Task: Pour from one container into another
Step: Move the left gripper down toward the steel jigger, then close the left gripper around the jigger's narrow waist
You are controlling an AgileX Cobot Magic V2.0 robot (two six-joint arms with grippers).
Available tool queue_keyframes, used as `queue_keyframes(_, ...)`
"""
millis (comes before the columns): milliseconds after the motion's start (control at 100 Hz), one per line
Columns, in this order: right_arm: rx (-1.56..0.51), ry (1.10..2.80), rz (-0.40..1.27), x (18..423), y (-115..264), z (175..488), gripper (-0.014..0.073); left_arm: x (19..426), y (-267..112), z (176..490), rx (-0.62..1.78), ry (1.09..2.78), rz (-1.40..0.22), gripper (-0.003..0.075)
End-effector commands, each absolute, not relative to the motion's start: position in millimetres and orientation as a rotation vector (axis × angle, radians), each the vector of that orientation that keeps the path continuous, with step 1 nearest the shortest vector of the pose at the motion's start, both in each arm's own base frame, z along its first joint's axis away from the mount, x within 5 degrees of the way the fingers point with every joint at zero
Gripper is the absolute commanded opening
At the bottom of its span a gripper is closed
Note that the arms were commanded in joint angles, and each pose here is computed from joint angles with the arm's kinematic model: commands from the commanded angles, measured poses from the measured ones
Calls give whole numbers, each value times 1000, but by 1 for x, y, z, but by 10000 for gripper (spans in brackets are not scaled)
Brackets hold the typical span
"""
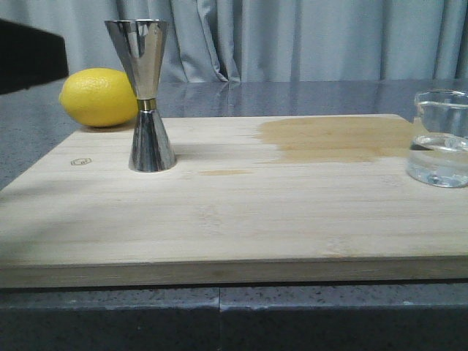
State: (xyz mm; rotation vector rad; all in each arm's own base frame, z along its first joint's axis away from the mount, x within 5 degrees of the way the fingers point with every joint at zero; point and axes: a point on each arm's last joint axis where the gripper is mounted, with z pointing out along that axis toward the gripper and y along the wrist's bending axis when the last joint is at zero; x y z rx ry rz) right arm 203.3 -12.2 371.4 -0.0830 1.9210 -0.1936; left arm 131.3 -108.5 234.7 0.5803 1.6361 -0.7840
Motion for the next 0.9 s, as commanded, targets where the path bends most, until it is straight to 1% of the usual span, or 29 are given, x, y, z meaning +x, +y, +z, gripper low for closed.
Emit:
queue_keyframes(0, -92, 1794, -209, 203, -13, 392, 575, 135, -111, 241, 602, 1584, -804, 429)
queue_keyframes(210, -92, 1792, -208, 203, -13, 392, 575, 142, -107, 233, 593, 1594, -807, 429)
queue_keyframes(380, -92, 1792, -208, 203, -13, 392, 575, 151, -106, 232, 578, 1525, -884, 429)
queue_keyframes(610, -92, 1792, -208, 203, -13, 392, 575, 163, -106, 218, 627, 1500, -1007, 429)
queue_keyframes(720, -92, 1792, -208, 203, -13, 392, 575, 173, -104, 212, 654, 1512, -1022, 429)
queue_keyframes(890, -92, 1792, -208, 203, -13, 392, 575, 188, -103, 218, 705, 1466, -1036, 429)
